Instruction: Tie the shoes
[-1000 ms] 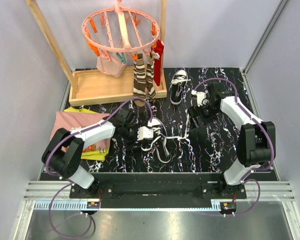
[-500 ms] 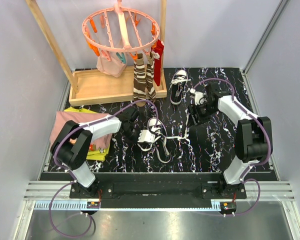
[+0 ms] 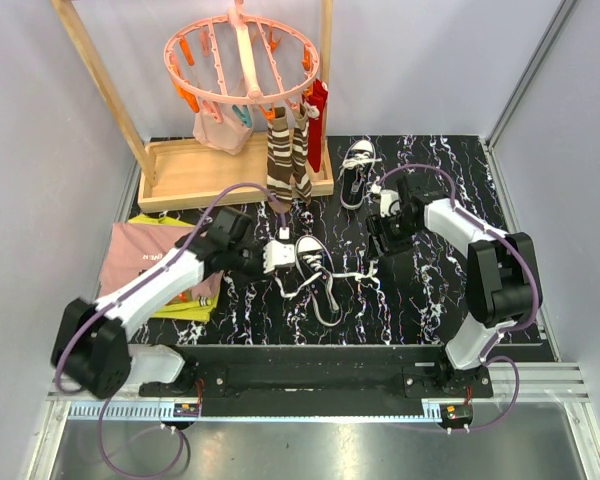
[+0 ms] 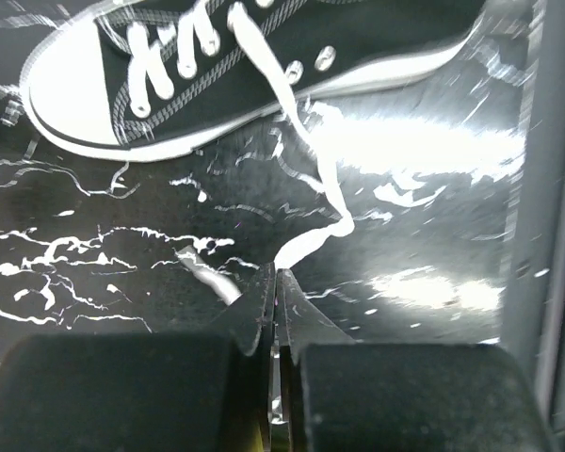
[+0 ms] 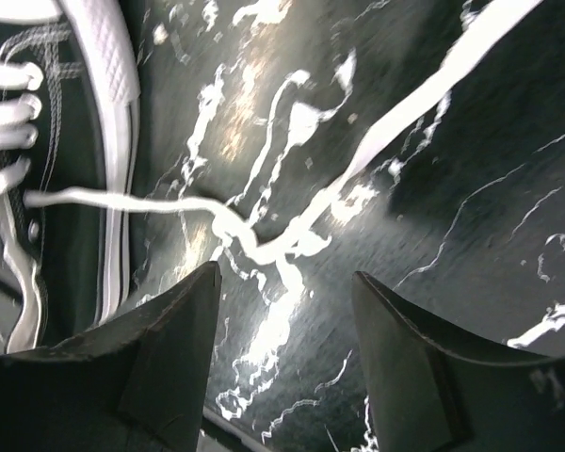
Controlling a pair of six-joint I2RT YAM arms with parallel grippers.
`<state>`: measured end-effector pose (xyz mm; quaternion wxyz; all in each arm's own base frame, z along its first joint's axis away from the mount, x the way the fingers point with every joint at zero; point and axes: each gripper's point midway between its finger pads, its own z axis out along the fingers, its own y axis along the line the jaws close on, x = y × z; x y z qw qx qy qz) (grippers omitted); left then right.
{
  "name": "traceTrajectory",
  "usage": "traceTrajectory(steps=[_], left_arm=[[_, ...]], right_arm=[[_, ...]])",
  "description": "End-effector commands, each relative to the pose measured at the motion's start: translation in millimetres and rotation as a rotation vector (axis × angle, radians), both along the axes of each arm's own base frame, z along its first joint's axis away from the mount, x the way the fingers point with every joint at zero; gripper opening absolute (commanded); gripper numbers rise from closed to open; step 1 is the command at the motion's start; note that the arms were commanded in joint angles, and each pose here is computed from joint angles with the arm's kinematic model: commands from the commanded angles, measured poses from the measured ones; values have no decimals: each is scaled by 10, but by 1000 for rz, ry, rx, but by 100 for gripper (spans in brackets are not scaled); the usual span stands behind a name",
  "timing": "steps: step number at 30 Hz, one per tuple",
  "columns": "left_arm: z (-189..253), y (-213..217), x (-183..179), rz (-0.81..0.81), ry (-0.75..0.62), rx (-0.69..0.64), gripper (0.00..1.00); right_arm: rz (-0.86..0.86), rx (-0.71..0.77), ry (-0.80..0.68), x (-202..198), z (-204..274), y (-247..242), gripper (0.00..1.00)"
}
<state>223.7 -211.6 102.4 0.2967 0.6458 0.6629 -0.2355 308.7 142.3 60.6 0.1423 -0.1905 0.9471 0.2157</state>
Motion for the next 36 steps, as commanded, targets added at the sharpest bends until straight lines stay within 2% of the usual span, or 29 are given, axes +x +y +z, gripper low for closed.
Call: traceTrajectory(steps=[1,4,5,8,10,11,12,14,16,21,25,30,36], left_arm=[[208,-95,-128,59,12,-133,0],[263,-68,-154,67,-9,-143,0],[271,-68,-169,66,-10,-146,0],[332,-72,-209,54,-20,-158,0],[366,-76,-233,46,-28,-163,0],[395,-79,-239,42,-35,-168,0],[413,-81,-245,39,-38,-169,0],[428,-73,-275,28,-46,-173,0],[412,-55,-313,11,-54,-168,0],[438,-30,-465,-45,-97,-195,0],[408,-2,-551,-87,-151,-197,0],[429,74,-551,-91,-261,-200,0],[362,170,-671,-136,-363,-206,0]], right_arm=[[-80,-2,-41,280,-42,23,65],[-95,-6,8,282,-205,43,61],[-94,1,28,266,-262,54,57],[-106,10,65,223,-344,74,55],[-116,16,87,197,-383,93,46],[-113,33,98,181,-384,123,40],[-111,53,97,192,-344,151,21],[-88,104,60,241,-163,234,0],[-57,150,4,309,49,291,0],[84,405,-246,452,1217,693,0],[279,510,-326,116,1755,1260,0],[394,599,-285,-321,1899,1785,0],[492,632,-216,-632,1671,2304,0]])
